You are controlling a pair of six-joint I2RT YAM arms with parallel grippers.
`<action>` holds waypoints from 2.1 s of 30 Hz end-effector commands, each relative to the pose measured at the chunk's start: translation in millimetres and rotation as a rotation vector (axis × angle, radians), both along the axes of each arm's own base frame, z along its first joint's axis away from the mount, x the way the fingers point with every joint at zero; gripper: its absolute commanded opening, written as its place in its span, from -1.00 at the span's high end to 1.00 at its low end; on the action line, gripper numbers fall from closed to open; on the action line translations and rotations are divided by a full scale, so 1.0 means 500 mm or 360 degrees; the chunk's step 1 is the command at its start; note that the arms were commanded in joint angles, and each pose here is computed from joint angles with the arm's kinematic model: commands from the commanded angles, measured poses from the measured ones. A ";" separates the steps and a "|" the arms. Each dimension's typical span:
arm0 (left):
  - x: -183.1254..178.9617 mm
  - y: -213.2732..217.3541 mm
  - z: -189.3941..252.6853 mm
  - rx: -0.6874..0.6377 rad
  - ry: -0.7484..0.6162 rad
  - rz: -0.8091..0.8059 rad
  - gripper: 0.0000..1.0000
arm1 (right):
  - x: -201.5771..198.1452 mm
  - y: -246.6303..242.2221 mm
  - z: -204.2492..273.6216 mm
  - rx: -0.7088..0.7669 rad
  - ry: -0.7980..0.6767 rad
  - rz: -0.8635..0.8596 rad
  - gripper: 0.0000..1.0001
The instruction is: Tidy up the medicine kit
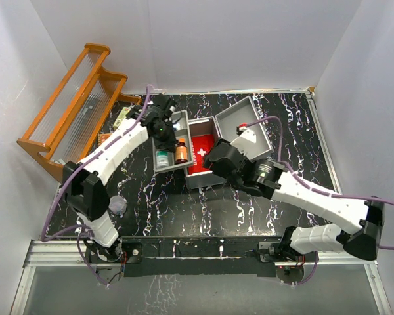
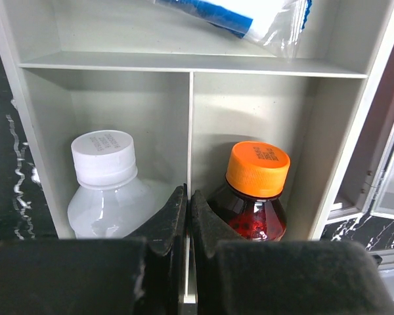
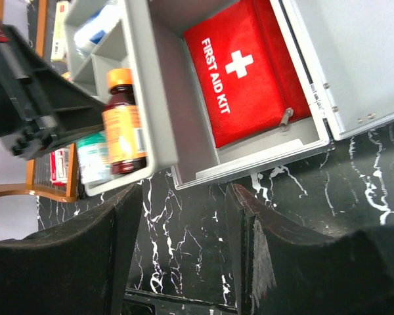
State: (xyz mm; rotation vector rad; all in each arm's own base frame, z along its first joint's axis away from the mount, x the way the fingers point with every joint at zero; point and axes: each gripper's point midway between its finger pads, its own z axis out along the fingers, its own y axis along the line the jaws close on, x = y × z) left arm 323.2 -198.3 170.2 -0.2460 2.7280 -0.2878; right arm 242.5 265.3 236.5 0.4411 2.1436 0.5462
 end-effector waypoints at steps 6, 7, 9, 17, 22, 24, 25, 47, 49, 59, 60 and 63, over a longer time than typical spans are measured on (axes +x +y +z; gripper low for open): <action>0.015 -0.122 0.067 0.0092 -0.0143 0.0132 1.00 | -0.018 -0.124 0.121 -0.0021 -0.0253 -0.0124 -0.02; 0.015 -0.133 0.065 0.0113 -0.0146 0.0132 1.00 | -0.021 -0.135 0.126 -0.0022 -0.0264 -0.0135 -0.02; 0.013 -0.157 0.062 0.0136 -0.0147 0.0134 1.00 | -0.025 -0.153 0.130 -0.0034 -0.0279 -0.0157 -0.01; 0.010 -0.193 0.012 0.0237 -0.0124 0.0183 1.00 | -0.043 -0.197 0.131 -0.0038 -0.0316 -0.0183 -0.01; 0.016 -0.214 -0.002 0.0280 -0.0102 0.0179 1.00 | -0.051 -0.209 0.117 -0.0038 -0.0313 -0.0175 -0.02; 0.017 -0.224 0.000 0.0280 -0.0112 0.0178 1.00 | -0.054 -0.210 0.112 -0.0044 -0.0314 -0.0160 -0.02; 0.019 -0.231 0.002 0.0269 -0.0124 0.0175 1.00 | -0.054 -0.211 0.108 -0.0051 -0.0312 -0.0154 -0.02; 0.008 -0.244 -0.048 0.0336 -0.0037 0.0082 1.00 | -0.069 -0.216 0.088 -0.0024 -0.0291 -0.0118 -0.02; 0.012 -0.245 -0.054 0.0343 -0.0032 0.0079 1.00 | -0.069 -0.216 0.087 -0.0023 -0.0290 -0.0117 -0.02; 0.031 -0.249 -0.070 0.0338 -0.0026 0.0103 1.00 | -0.068 -0.216 0.092 -0.0023 -0.0300 -0.0116 -0.02; 0.031 -0.249 -0.070 0.0337 -0.0027 0.0104 1.00 | -0.068 -0.216 0.093 -0.0020 -0.0301 -0.0117 -0.02; 0.030 -0.247 -0.075 0.0344 -0.0019 0.0105 1.00 | -0.068 -0.216 0.091 -0.0026 -0.0297 -0.0114 -0.02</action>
